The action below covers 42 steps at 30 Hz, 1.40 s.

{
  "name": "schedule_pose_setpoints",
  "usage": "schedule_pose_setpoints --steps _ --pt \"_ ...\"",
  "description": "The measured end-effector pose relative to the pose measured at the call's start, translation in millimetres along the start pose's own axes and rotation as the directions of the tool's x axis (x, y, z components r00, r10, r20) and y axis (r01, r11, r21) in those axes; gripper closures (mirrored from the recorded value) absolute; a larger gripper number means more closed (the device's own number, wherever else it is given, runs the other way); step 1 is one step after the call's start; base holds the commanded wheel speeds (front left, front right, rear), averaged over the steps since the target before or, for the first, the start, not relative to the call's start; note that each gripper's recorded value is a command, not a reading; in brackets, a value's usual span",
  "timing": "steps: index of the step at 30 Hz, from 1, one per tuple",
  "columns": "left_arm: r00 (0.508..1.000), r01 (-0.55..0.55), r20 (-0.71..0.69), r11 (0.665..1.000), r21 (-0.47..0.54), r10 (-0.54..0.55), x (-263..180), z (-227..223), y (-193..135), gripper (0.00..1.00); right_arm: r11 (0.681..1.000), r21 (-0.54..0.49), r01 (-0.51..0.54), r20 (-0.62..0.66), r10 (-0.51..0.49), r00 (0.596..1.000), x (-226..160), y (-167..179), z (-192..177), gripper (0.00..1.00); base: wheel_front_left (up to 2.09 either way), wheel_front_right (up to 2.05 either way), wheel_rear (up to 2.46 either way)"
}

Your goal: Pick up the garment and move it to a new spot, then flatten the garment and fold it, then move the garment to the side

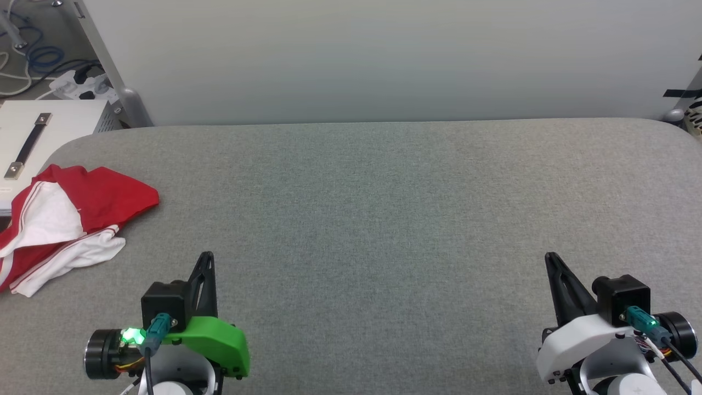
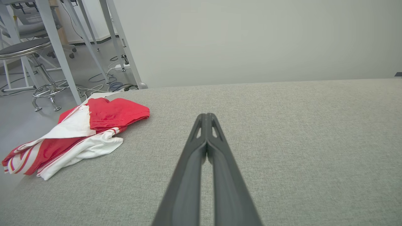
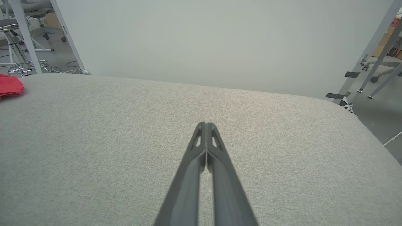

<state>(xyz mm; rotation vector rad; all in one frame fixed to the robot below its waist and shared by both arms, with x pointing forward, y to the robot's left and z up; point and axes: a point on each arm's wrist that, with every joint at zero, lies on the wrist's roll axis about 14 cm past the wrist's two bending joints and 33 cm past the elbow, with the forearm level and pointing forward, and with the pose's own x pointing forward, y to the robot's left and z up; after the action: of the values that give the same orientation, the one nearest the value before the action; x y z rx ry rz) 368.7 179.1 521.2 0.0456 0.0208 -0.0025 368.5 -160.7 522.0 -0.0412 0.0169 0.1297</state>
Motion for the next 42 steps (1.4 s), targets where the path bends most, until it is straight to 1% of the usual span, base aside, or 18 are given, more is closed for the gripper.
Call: schedule_pose_setpoints --steps 10,11,29,42 --pt "1.000 0.000 0.000 1.000 0.000 0.000 0.0 0.0 0.1 1.00 1.000 0.000 0.000 0.000 0.000 1.000 0.0 -0.1 0.0 1.00 0.00 0.00 0.00" --pt "1.000 0.000 -0.001 1.000 0.000 0.000 -0.1 -0.2 0.1 0.00 1.000 0.000 0.000 -0.001 0.000 1.000 -0.1 -0.1 -0.2 0.00 0.00 0.00 0.00" --pt "1.000 0.002 -0.005 1.000 -0.026 -0.002 -0.3 -5.8 -0.5 0.00 1.000 0.017 0.009 0.000 -0.009 1.000 -0.1 -3.1 -4.2 0.00 0.00 0.00 0.00" --pt "1.000 0.015 0.009 0.999 -0.048 -0.014 -0.1 -6.6 -3.2 0.00 0.999 0.033 0.019 0.031 -0.020 0.999 0.7 -6.7 0.9 0.00 0.00 0.00 0.00"
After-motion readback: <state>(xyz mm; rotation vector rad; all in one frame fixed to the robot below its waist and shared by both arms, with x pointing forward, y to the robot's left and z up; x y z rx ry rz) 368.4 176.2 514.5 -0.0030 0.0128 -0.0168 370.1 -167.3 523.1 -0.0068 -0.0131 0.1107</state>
